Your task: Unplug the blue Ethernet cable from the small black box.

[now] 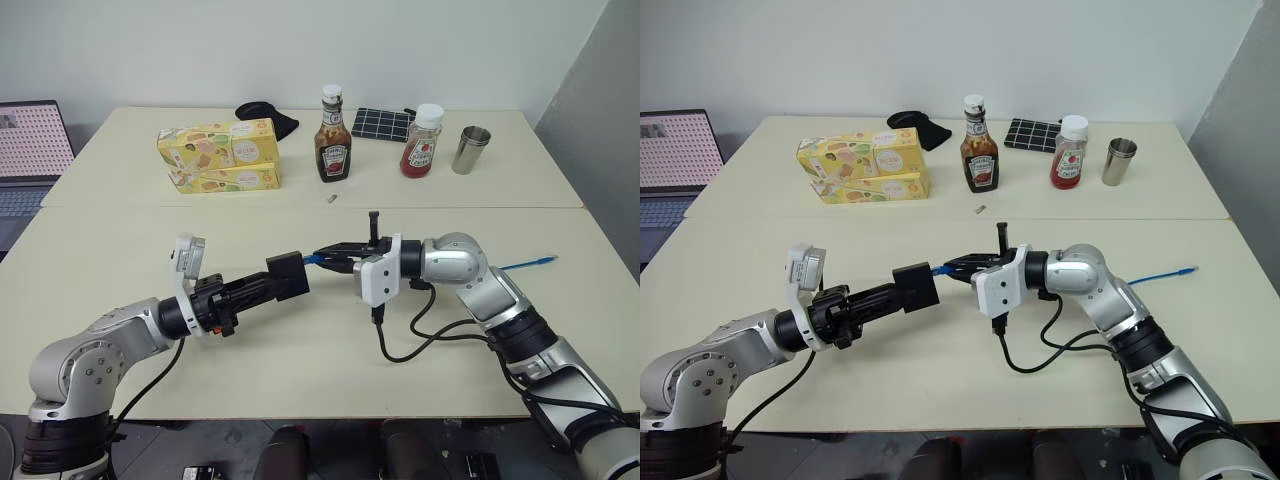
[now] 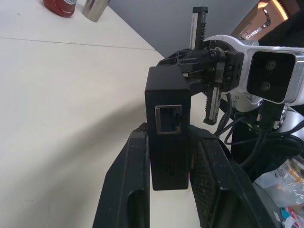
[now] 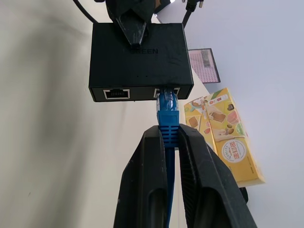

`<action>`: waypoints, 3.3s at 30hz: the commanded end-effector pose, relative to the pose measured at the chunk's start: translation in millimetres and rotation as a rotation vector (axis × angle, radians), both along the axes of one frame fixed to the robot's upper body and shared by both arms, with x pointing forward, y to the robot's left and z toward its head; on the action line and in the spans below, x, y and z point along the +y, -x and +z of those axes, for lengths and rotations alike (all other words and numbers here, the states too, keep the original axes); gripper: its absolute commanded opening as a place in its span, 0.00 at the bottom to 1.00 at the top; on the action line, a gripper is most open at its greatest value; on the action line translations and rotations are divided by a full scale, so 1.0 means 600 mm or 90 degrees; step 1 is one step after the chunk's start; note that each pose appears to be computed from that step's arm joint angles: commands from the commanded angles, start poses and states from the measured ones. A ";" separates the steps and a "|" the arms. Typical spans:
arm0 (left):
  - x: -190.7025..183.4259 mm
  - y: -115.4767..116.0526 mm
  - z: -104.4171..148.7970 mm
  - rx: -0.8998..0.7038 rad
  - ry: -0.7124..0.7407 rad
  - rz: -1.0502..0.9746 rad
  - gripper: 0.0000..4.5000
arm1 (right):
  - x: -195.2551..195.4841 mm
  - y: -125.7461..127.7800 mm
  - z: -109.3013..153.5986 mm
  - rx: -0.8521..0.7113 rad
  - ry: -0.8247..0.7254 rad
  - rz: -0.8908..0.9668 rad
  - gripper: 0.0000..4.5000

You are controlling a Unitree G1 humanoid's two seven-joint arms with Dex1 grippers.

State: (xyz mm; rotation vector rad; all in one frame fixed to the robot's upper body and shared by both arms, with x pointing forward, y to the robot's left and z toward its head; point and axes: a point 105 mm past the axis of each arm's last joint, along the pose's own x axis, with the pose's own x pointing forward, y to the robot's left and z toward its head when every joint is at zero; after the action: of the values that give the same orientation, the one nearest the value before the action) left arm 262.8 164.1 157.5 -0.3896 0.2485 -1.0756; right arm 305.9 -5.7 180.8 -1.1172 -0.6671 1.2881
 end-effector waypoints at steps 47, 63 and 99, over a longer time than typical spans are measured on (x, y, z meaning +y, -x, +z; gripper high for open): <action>-0.012 0.013 -0.030 -0.164 -0.069 -0.179 0.17 | -0.015 0.065 -0.014 0.816 -0.122 -0.107 0.53; -0.011 0.027 -0.038 -0.169 -0.078 -0.212 0.17 | -0.019 0.068 -0.024 0.811 -0.065 -0.094 0.01; -0.043 0.025 -0.029 -0.150 -0.063 -0.222 0.17 | -0.042 0.095 -0.020 0.838 -0.069 -0.058 0.55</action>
State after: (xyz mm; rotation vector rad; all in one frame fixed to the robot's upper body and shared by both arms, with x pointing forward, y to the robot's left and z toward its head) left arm 249.0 142.6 132.5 -0.1288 0.1914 -1.4061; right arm 254.5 -30.4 158.9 -0.0527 0.3471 1.5204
